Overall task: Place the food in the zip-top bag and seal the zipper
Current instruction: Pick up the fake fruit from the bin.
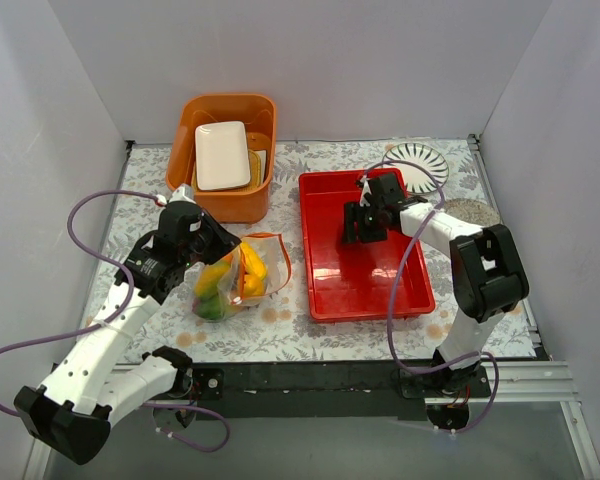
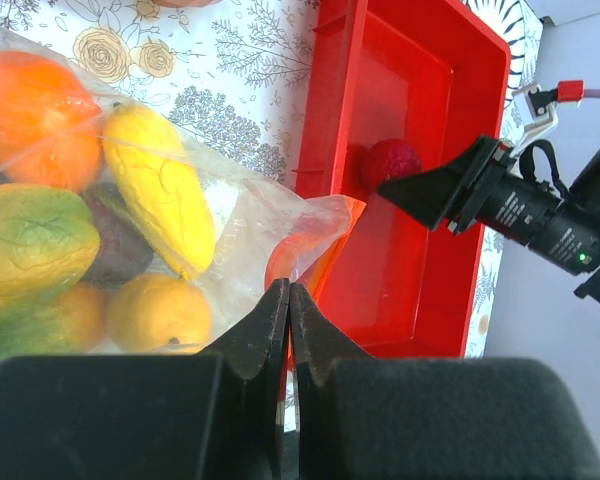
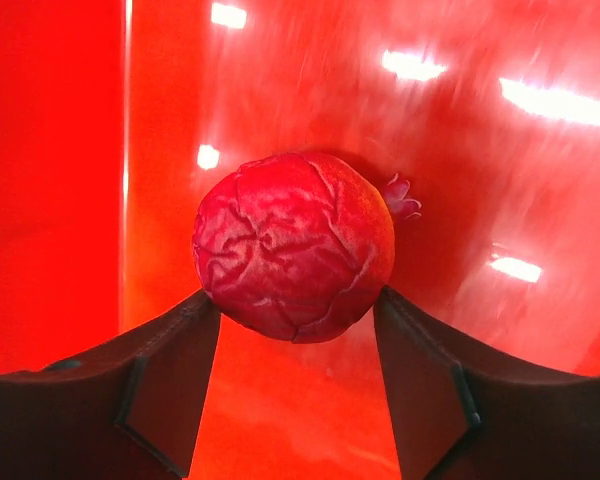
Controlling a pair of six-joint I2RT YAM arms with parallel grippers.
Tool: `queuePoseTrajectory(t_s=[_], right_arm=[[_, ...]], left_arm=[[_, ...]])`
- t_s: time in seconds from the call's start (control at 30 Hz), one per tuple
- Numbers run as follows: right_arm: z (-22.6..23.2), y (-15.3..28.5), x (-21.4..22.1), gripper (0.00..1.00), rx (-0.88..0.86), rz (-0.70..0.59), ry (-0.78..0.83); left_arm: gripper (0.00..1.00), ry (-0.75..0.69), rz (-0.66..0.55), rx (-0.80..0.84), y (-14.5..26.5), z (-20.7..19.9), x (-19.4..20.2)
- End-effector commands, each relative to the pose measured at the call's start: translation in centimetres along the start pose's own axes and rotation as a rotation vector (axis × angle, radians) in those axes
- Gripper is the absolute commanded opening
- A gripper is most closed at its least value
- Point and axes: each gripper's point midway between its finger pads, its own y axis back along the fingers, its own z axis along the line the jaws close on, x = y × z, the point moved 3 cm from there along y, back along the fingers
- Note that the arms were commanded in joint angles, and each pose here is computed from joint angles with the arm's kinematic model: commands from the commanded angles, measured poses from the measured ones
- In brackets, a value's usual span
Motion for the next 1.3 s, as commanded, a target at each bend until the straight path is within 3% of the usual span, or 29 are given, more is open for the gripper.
queuePoseTrajectory(t_s=[0.0,0.17,0.27,0.43,0.83,1.27], right_arm=[[0.7,1.9,0.9,0.72,-0.022,0.011,0.02],[1.4,3.4,-0.5,0.89,-0.034,-0.055,0.045],[1.5,3.8,-1.3,0.9,-0.025,-0.084,0.053],[1.1,3.5,-2.6,0.91,0.016,-0.101,0.048],[-0.8,2.0,-1.1,0.85,0.121,-0.043,-0.006],[-0.3,1.4,0.1,0.8,0.059,-0.026,-0.01]], left_arm=[[0.01,0.004,0.0,0.028,0.1,-0.5,-0.1],[0.01,-0.001,0.014,0.021,-0.1,-0.2,0.3],[0.01,0.002,0.014,0.021,-0.2,-0.1,0.4],[0.01,0.004,0.016,0.024,-0.2,-0.2,0.3],[0.0,-0.011,0.027,0.01,-0.1,0.2,0.7],[0.01,-0.009,0.038,0.016,-0.4,0.2,0.9]])
